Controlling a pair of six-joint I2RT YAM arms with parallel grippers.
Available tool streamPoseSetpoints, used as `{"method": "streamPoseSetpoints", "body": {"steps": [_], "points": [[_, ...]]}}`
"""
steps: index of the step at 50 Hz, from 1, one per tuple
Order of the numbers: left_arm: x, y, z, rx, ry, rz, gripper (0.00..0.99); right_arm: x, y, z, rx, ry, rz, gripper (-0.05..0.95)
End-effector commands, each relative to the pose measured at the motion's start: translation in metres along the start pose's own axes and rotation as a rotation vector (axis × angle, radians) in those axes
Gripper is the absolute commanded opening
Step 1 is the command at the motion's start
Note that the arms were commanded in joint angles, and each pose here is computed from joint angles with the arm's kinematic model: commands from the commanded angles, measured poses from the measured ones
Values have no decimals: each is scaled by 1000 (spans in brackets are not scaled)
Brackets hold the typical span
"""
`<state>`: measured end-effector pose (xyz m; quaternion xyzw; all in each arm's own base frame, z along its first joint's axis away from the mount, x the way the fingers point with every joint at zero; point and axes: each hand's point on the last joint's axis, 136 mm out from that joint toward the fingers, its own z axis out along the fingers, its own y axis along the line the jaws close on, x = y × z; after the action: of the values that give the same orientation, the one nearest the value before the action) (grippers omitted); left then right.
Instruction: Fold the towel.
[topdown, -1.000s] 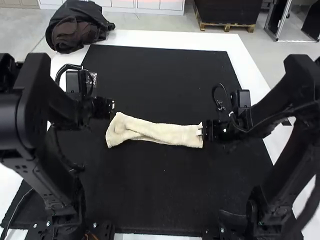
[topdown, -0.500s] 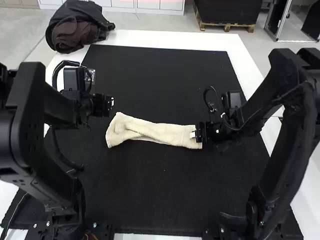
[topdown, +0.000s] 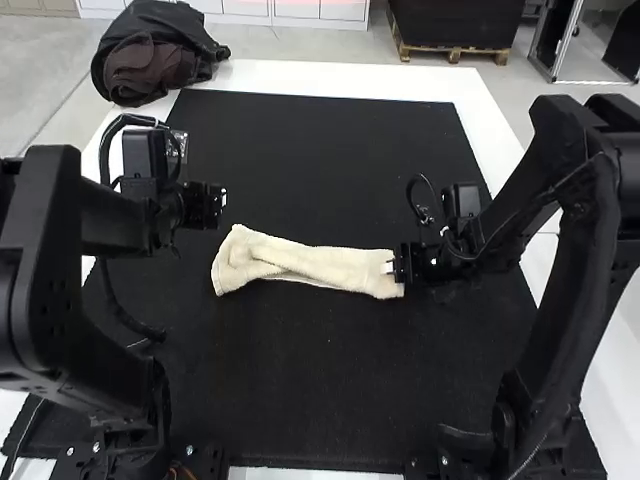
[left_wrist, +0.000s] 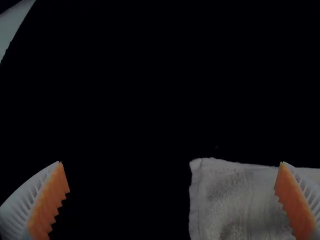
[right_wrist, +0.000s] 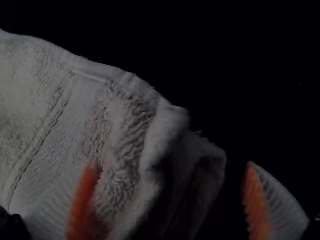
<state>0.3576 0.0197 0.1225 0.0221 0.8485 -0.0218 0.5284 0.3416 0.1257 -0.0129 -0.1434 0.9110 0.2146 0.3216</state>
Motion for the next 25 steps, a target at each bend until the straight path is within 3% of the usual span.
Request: {"method": "streamPoseSetpoints", "body": {"steps": [1, 3, 25], "points": [[-12, 1, -3, 1, -35, -16, 967, 0, 20, 7, -113, 14, -6, 189], [-12, 1, -3, 1, -35, -19, 967, 0, 22, 7, -126, 12, -9, -15], [-5, 2, -3, -6, -22, -24, 966, -24, 7, -19, -89, -59, 65, -23]]}}
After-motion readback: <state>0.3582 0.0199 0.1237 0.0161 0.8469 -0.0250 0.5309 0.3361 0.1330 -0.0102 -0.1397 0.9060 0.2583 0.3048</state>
